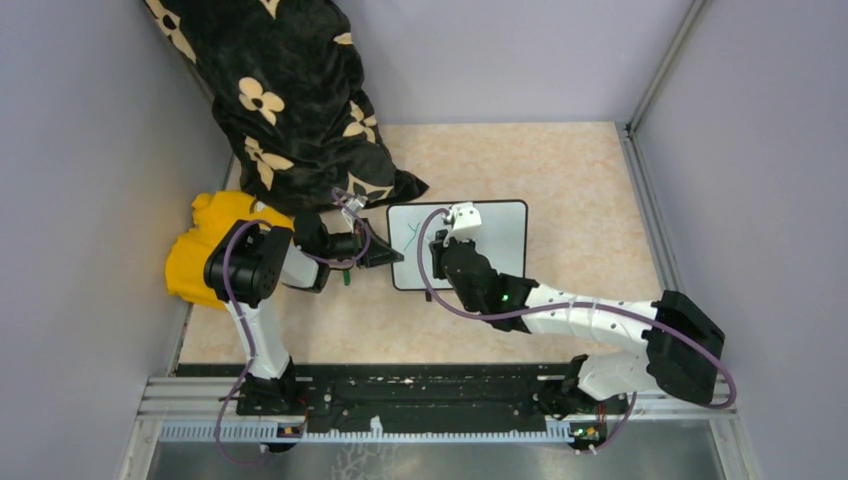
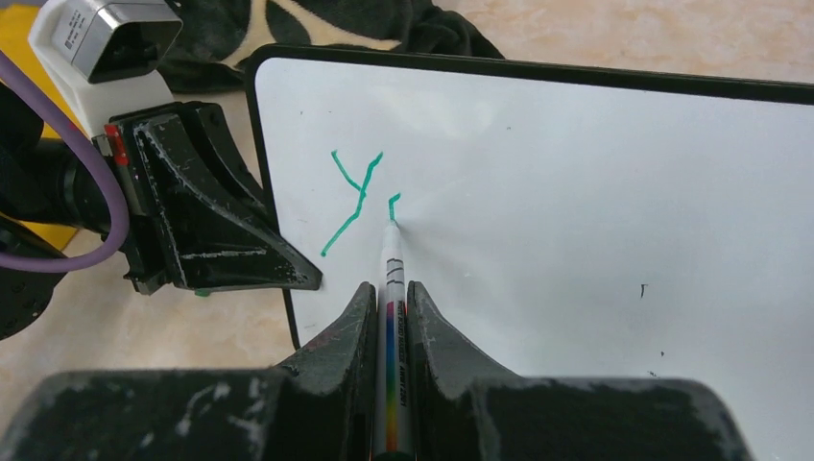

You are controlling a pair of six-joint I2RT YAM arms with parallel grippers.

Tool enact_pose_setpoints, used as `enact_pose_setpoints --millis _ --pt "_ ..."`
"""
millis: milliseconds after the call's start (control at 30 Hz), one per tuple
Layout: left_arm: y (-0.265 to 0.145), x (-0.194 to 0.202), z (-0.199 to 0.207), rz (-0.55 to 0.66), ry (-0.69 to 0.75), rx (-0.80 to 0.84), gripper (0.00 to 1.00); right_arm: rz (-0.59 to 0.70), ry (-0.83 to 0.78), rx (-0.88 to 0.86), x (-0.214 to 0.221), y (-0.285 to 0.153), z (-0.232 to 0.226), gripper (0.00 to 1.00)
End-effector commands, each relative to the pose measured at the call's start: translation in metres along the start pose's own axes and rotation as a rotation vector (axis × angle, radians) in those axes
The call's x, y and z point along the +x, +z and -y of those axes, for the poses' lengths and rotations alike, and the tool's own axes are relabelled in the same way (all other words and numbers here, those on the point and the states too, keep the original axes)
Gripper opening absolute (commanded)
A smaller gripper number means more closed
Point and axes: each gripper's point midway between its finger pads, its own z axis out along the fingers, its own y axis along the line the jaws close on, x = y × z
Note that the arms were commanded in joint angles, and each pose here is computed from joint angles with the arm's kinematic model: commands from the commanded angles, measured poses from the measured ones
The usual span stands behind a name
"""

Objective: Write a sentence on the whiteboard

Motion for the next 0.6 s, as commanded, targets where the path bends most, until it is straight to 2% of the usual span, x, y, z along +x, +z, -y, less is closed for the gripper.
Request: enact_pose_setpoints --millis 0,333,567 --pt "0.000 0.010 -0.006 -0.017 -0.046 -0.014 0.08 0.001 0.005 0.047 0.002 -0.004 0.018 0.00" --pt "0.000 0.011 -0.006 -0.019 -0.051 -0.014 0.07 0.039 0.023 0.072 -0.012 -0.007 0.028 0.00" --pt "0.000 0.011 -0.006 -0.019 -0.048 -0.016 0.01 0.078 0.025 0.061 -0.030 -0.004 0.021 0.00"
